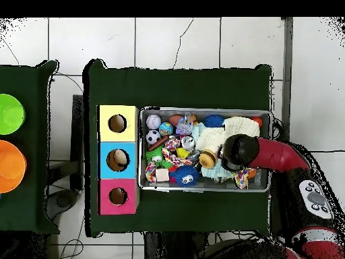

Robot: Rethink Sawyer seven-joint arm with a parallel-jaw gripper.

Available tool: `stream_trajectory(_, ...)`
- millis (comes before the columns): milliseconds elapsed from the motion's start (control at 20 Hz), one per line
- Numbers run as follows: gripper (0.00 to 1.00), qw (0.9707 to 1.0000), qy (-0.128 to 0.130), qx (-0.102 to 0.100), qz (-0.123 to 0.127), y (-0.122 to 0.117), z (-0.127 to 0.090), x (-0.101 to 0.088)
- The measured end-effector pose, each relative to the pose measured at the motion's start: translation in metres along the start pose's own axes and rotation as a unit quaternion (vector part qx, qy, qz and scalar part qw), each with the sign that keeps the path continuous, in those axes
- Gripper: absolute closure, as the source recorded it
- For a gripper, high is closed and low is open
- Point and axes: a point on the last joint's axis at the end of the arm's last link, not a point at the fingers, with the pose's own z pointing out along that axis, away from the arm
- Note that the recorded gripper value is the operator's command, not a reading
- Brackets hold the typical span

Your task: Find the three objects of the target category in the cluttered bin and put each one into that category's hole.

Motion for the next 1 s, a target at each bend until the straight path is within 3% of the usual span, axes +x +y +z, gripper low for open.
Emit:
stream_trajectory(400,1.00,1.0000,-0.003,-0.005,0.000,0.001,-0.001,-0.003)
stream_trajectory(1000,1.00,0.9998,-0.007,-0.020,0.000,0.023,-0.007,-0.010)
